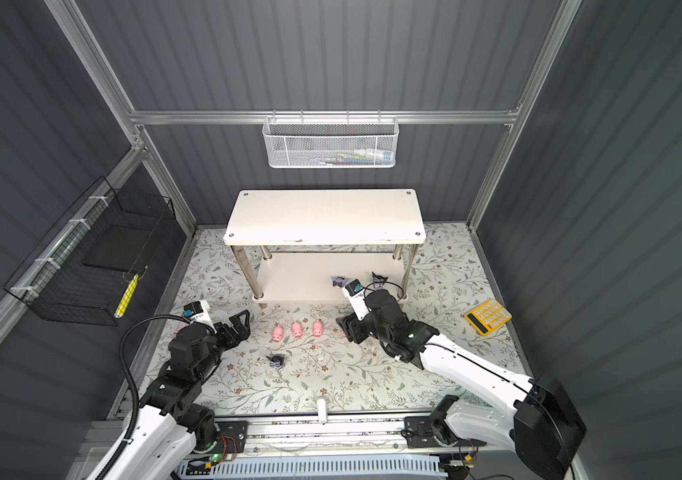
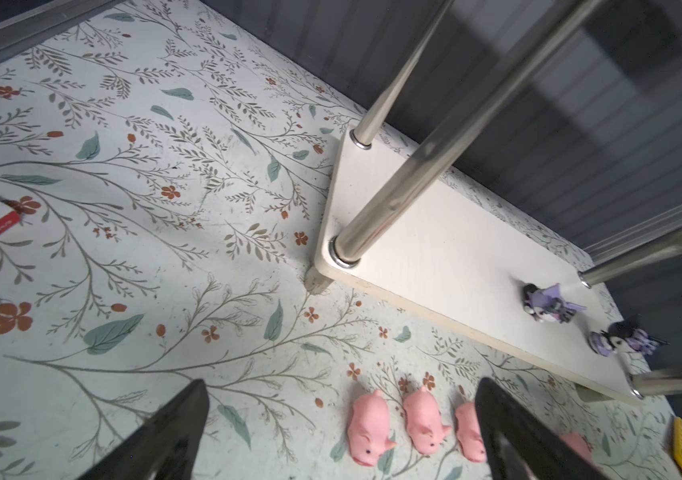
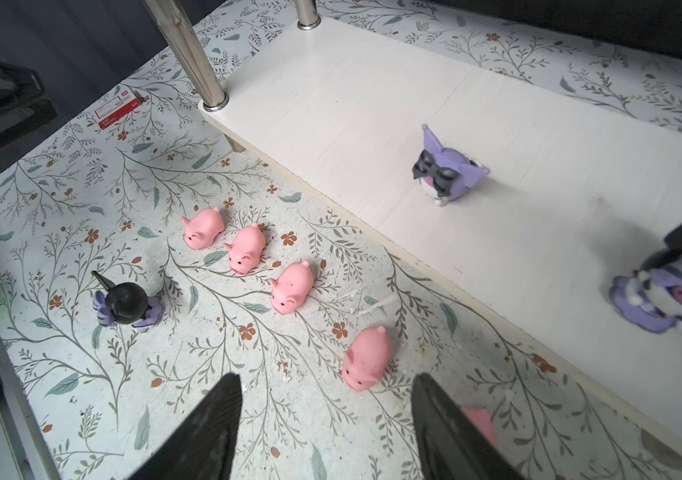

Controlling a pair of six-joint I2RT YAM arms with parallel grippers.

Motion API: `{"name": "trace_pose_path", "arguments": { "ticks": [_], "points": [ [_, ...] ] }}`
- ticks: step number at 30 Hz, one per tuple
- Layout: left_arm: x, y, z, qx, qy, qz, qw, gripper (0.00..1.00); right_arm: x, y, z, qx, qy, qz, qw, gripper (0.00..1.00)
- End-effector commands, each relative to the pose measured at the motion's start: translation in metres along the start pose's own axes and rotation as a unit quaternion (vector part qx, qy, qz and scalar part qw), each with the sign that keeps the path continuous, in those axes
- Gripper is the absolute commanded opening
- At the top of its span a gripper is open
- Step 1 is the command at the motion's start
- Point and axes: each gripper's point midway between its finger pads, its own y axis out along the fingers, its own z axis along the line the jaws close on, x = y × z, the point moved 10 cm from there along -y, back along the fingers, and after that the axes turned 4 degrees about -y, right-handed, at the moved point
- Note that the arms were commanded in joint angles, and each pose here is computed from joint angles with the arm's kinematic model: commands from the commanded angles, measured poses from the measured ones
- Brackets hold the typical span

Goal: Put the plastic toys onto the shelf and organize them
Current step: 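Withdraw the right gripper from the shelf toward the pig row, then move the left gripper over the black figurine with purple bow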

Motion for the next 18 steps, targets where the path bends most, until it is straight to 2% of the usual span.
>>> {"name": "trace_pose_path", "arguments": {
  "ticks": [1,7,12,18],
  "points": [
    [-0.004,-0.012,-0.003,-0.008,0.011,0.045,0.999,1.0,0.0,-0.001,-0.001,-0.011,0.004,-0.009,1.0,0.67],
    [-0.014,-0.025,0.001,-0.01,0.015,0.067,0.998,1.0,-0.002,0.003,-0.002,-0.013,0.004,-0.005,1.0,0.67],
    [-0.017,-0.017,-0.002,-0.016,0.022,0.068,0.997,1.0,-0.007,0.01,-0.002,-0.011,0.01,0.002,1.0,0.67],
    [-0.027,0.003,-0.034,-0.021,0.099,0.057,0.993,1.0,-0.008,0.011,-0.003,-0.015,0.012,0.001,1.0,0.67]
  ]
}}
